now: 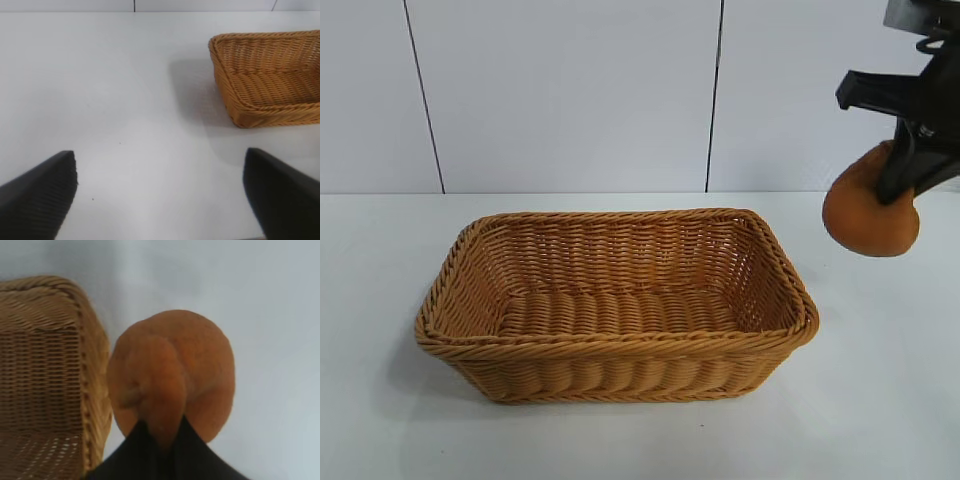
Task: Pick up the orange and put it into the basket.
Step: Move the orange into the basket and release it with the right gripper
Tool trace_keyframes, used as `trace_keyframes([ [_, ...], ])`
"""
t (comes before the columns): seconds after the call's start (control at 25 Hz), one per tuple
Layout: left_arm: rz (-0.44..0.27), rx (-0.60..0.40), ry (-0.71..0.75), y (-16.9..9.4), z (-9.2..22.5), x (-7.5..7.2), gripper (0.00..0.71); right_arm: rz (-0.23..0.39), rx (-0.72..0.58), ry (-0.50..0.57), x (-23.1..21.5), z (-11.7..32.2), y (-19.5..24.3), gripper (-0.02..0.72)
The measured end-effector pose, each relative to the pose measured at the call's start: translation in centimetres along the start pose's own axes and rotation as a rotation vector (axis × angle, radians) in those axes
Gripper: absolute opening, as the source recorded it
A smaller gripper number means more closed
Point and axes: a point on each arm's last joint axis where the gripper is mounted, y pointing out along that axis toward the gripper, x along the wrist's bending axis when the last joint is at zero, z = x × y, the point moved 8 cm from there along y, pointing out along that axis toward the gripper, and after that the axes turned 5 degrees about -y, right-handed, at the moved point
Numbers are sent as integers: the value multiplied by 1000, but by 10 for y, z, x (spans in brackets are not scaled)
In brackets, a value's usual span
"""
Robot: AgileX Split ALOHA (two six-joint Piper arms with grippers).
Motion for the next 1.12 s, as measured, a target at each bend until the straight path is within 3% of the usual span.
trace_keyframes([
  [0.16,0,0,0,0,0,0,643,-72,-16,-33,40,-7,9,-19],
  [0.44,0,0,0,0,0,0,643,-154,22,-89,98,-2,69,-19],
  [0.6,0,0,0,0,0,0,643,-145,20,-71,103,2,113,-19],
  [0.88,0,0,0,0,0,0,643,-104,132,-52,90,31,166,-15],
  [0.96,0,0,0,0,0,0,643,-104,134,-51,90,32,166,33],
  [1.0,0,0,0,0,0,0,643,-105,135,-50,91,32,166,97],
  [1.12,0,0,0,0,0,0,643,-108,149,-58,92,32,160,407],
])
